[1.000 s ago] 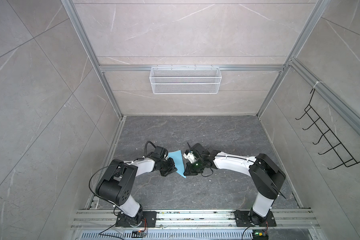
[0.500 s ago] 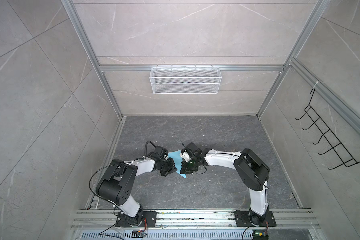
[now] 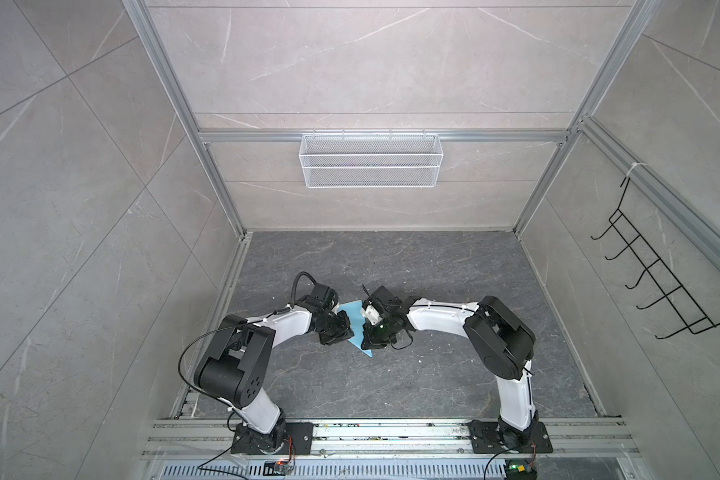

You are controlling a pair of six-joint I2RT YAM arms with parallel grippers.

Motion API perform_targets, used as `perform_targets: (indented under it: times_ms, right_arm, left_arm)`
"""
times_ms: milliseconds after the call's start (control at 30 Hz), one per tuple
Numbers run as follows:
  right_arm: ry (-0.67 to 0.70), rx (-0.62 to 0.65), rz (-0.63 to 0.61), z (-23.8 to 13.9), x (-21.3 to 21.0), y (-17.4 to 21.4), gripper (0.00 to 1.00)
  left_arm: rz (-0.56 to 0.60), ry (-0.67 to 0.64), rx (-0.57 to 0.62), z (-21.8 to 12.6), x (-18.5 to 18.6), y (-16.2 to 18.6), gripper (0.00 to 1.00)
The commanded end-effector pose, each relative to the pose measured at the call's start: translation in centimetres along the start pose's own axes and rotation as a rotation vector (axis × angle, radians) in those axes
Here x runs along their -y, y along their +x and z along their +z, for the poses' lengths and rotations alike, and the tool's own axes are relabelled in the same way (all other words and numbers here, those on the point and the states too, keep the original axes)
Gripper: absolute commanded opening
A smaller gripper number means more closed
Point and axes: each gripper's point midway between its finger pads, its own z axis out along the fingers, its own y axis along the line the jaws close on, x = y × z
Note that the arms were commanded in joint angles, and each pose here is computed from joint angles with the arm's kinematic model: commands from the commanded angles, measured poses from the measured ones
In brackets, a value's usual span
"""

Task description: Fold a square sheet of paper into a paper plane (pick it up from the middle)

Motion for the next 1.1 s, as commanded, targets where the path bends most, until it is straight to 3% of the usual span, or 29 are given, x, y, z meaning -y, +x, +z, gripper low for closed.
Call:
perform_targets:
  times_ms: [0,200,633,1067]
  right_arm:
    - [0.139,-0.092,0.068,2.0,4.0,2.6,0.05]
    - [0.143,-0.096,0.074,2.2,4.2,2.7,0.05]
    - [0.150,-0.100,0.079,2.1,4.4,2.8,0.05]
    - [0.165,-0.102,0.077,2.0,4.8,3.1,0.05]
  left_arm:
    - [0.081,-0.033,-0.027,-0.5,0.0,0.1,0.15]
    - [0.085,-0.075,-0.026,-0.2,-0.5,-0.6,0.10]
    - [0.099,-0.189,-0.038,0.1,-2.5,-0.7,0.08]
    - [0.063,-0.373,-0.059,-0.8,-7.2,-0.9,0.08]
